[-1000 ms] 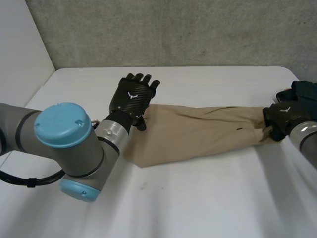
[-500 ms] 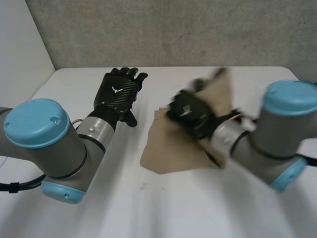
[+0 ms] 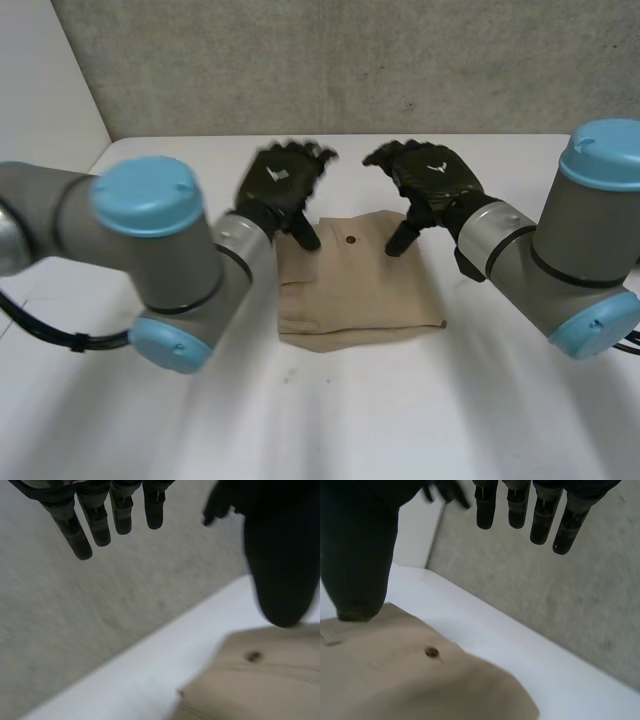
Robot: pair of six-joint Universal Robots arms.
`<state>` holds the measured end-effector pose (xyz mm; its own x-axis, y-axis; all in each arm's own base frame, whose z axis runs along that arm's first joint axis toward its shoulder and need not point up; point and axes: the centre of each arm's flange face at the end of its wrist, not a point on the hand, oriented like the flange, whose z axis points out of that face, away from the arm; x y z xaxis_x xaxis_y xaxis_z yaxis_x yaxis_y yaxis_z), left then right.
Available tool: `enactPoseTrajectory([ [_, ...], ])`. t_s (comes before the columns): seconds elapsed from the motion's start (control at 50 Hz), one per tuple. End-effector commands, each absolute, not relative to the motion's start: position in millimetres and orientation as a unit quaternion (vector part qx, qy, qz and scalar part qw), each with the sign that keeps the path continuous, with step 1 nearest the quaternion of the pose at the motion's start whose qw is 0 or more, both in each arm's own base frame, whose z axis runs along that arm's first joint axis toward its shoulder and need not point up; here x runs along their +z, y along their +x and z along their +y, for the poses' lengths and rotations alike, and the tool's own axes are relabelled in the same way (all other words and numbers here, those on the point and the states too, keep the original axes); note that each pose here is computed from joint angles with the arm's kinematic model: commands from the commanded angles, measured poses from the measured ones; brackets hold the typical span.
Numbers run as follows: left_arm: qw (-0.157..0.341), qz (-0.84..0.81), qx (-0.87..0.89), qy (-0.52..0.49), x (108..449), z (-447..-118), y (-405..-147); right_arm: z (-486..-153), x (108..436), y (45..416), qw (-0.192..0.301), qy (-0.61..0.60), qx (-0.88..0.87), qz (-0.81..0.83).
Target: Fold the laundry.
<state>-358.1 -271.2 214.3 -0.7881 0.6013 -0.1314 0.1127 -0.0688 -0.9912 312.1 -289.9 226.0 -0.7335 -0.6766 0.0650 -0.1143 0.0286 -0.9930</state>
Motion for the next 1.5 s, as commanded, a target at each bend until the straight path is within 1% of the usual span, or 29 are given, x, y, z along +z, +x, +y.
enactPoseTrajectory([
  [0.02, 0.169, -0.733, 0.581, -0.313, 156.1, -266.0, -378.5, -310.8, 181.5, 310.8, 0.181, -0.315, -0.574, 0.733],
  [0.04, 0.163, -0.741, 0.570, -0.317, 150.2, -265.2, -378.3, -314.7, 170.1, 311.0, 0.169, -0.323, -0.560, 0.743],
  [0.1, 0.140, -0.769, 0.535, -0.321, 131.8, -263.2, -373.3, -317.6, 155.1, 309.6, 0.150, -0.329, -0.544, 0.757],
  [0.12, 0.136, -0.773, 0.530, -0.322, 129.0, -263.3, -371.9, -320.5, 148.3, 308.7, 0.137, -0.331, -0.541, 0.761],
  [0.24, 0.113, -0.775, 0.522, -0.336, 121.8, -264.2, -367.5, -325.3, 134.1, 304.2, 0.093, -0.353, -0.532, 0.764],
  [0.32, 0.094, -0.768, 0.529, -0.350, 130.6, -267.1, -362.9, -323.4, 137.1, 300.6, 0.055, -0.386, -0.534, 0.751],
  [0.36, 0.093, -0.764, 0.534, -0.350, 137.9, -267.2, -361.5, -320.5, 145.1, 298.8, 0.035, -0.397, -0.540, 0.741],
  [0.46, 0.105, -0.744, 0.566, -0.340, 176.7, -263.5, -358.3, -313.4, 174.8, 294.2, 0.018, -0.387, -0.579, 0.717],
  [0.48, 0.109, -0.736, 0.577, -0.337, 190.8, -260.8, -357.3, -312.7, 178.9, 293.6, 0.017, -0.383, -0.589, 0.712],
  [0.5, 0.112, -0.732, 0.582, -0.336, 197.4, -259.0, -357.0, -309.6, 185.1, 292.5, 0.016, -0.376, -0.607, 0.700],
  [0.54, 0.120, -0.722, 0.593, -0.335, 211.3, -255.0, -356.3, -306.3, 187.3, 291.1, 0.017, -0.369, -0.621, 0.691],
  [0.56, 0.130, -0.711, 0.604, -0.336, 227.1, -250.4, -354.3, -303.9, 186.5, 290.0, 0.018, -0.367, -0.624, 0.690],
  [0.62, 0.152, -0.691, 0.620, -0.340, 251.4, -241.8, -350.9, -293.1, 187.9, 284.4, 0.027, -0.349, -0.641, 0.683],
  [0.66, 0.179, -0.673, 0.627, -0.348, 269.4, -232.8, -347.3, -279.6, 191.3, 282.3, 0.042, -0.342, -0.649, 0.679],
  [0.7, 0.197, -0.664, 0.628, -0.355, 278.3, -227.2, -345.4, -271.1, 189.1, 279.9, 0.050, -0.337, -0.647, 0.682],
  [0.72, 0.214, -0.658, 0.623, -0.364, 283.4, -221.8, -343.3, -266.3, 187.7, 279.7, 0.056, -0.336, -0.645, 0.684],
  [0.78, 0.235, -0.657, 0.611, -0.373, 289.3, -216.4, -338.2, -248.0, 173.5, 281.3, 0.079, -0.342, -0.624, 0.698],
  [0.8, 0.249, -0.657, 0.602, -0.379, 293.3, -212.5, -335.7, -242.5, 170.5, 283.4, 0.086, -0.347, -0.619, 0.699],
  [0.82, 0.253, -0.659, 0.598, -0.380, 294.6, -211.5, -334.0, -232.6, 163.8, 286.5, 0.097, -0.358, -0.608, 0.702],
  [0.88, 0.273, -0.662, 0.580, -0.388, 297.4, -205.0, -332.1, -222.4, 157.0, 292.3, 0.113, -0.371, -0.601, 0.699],
  [0.9, 0.275, -0.662, 0.579, -0.388, 297.7, -204.6, -331.8, -219.9, 150.3, 294.8, 0.116, -0.376, -0.598, 0.698],
  [0.98, 0.279, -0.661, 0.577, -0.389, 299.3, -202.9, -331.5, -223.4, 131.8, 299.6, 0.115, -0.386, -0.594, 0.696],
  [1.14, 0.280, -0.663, 0.577, -0.387, 298.6, -203.7, -330.9, -239.7, 112.8, 313.8, 0.109, -0.393, -0.613, 0.677],
  [1.24, 0.280, -0.663, 0.577, -0.386, 298.6, -204.2, -330.6, -247.4, 101.8, 319.5, 0.092, -0.411, -0.618, 0.664],
  [1.42, 0.286, -0.666, 0.576, -0.380, 299.2, -204.5, -330.8, -270.8, 99.8, 334.5, 0.078, -0.411, -0.653, 0.631],
  [1.5, 0.286, -0.665, 0.576, -0.379, 299.3, -204.7, -330.9, -287.1, 106.4, 344.2, 0.077, -0.403, -0.671, 0.617],
])
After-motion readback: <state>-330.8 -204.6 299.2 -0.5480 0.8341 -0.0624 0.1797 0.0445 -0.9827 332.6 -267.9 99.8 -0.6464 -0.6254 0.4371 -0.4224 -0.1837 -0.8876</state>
